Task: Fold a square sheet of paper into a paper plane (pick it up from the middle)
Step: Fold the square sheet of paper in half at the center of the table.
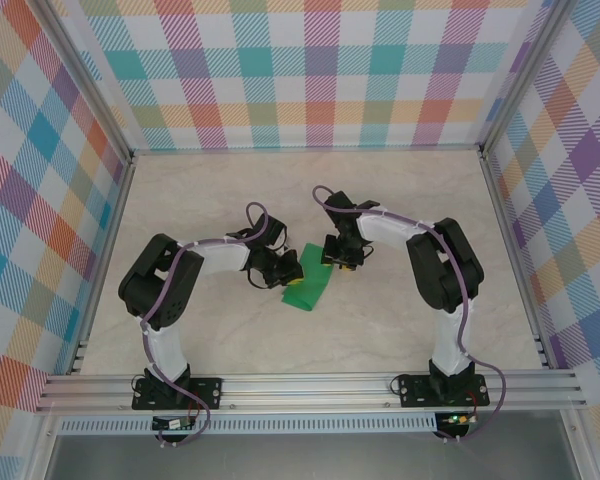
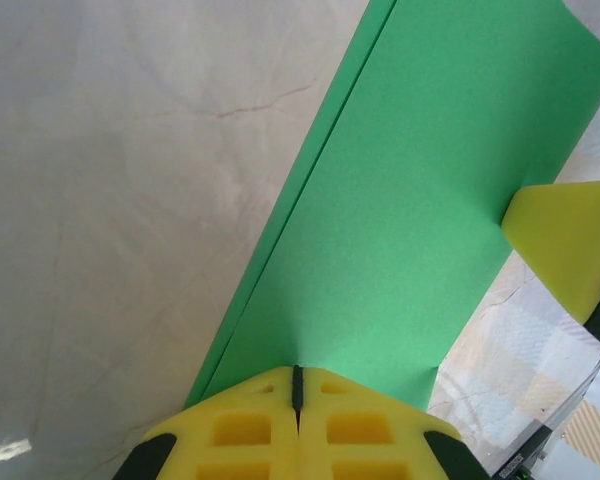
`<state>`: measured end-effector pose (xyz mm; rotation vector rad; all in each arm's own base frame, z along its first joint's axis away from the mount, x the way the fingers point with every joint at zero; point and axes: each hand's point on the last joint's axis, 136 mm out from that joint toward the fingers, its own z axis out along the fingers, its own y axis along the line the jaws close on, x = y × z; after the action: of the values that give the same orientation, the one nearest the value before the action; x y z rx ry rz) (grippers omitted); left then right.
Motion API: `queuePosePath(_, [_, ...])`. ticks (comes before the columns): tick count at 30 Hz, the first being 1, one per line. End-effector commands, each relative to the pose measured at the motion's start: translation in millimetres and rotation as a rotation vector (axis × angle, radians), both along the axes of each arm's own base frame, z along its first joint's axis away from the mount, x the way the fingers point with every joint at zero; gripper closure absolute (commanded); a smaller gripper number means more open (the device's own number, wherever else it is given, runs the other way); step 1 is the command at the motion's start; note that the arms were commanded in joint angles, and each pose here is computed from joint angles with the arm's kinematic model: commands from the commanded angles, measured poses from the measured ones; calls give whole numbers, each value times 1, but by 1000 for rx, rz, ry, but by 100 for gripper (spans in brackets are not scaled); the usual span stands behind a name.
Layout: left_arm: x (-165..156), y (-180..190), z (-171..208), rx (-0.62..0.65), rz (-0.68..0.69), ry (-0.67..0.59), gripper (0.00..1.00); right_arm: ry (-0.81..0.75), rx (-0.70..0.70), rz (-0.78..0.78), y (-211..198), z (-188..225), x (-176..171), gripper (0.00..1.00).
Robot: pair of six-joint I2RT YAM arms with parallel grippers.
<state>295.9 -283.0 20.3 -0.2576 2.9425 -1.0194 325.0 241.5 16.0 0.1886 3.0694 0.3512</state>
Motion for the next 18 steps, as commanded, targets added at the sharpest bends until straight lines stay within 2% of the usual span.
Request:
queuePosePath(1, [-8,0,6,18,-12,6,97,87,-83,20,-13,-40,-21,58])
queuePosePath(12, [8,-11,30,-35,-13,-67,93,85,-27,47,-6,-43,-25,53])
queuePosePath(18, [9,-11,22,-20,-13,-53,94,92,-44,36,-9,-46,-25,53])
